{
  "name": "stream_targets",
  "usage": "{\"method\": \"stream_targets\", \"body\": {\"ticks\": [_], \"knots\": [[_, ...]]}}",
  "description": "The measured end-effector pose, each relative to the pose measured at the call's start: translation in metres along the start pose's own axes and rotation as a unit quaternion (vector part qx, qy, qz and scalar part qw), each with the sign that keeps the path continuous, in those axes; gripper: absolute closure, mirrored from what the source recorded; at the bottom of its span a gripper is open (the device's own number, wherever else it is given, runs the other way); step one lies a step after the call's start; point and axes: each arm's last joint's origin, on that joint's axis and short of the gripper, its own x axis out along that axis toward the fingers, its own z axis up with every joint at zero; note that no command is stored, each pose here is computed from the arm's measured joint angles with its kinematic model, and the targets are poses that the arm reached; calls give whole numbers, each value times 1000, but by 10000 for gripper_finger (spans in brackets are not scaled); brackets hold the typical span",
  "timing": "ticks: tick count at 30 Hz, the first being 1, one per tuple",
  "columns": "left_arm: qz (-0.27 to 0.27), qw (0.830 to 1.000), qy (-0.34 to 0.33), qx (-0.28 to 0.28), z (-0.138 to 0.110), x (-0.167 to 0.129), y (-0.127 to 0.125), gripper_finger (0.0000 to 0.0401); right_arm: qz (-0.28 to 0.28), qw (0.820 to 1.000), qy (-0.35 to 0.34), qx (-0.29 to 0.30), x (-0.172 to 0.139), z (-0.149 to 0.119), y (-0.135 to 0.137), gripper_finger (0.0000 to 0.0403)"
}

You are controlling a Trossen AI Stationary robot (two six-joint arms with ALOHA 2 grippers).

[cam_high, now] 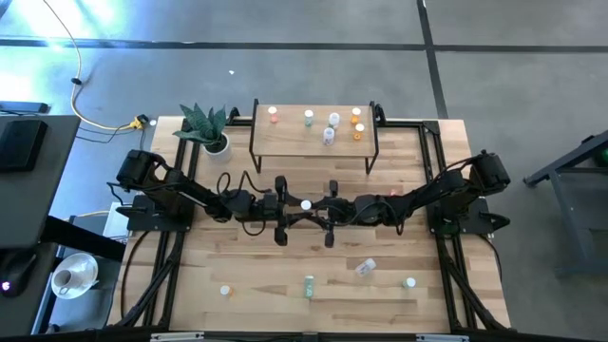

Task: Pick and place medicine bottles onto shelf by color
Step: Put the bottom pink pill bottle aligned with the other pink pill bottle on the shelf

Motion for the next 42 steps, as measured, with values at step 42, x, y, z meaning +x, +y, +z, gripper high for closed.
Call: {"method": "stream_targets", "body": {"ticks": [42], "knots": [[65, 998, -10, 12, 36, -56, 14, 311, -53, 999, -3, 3, -2, 6, -6, 231]]}}
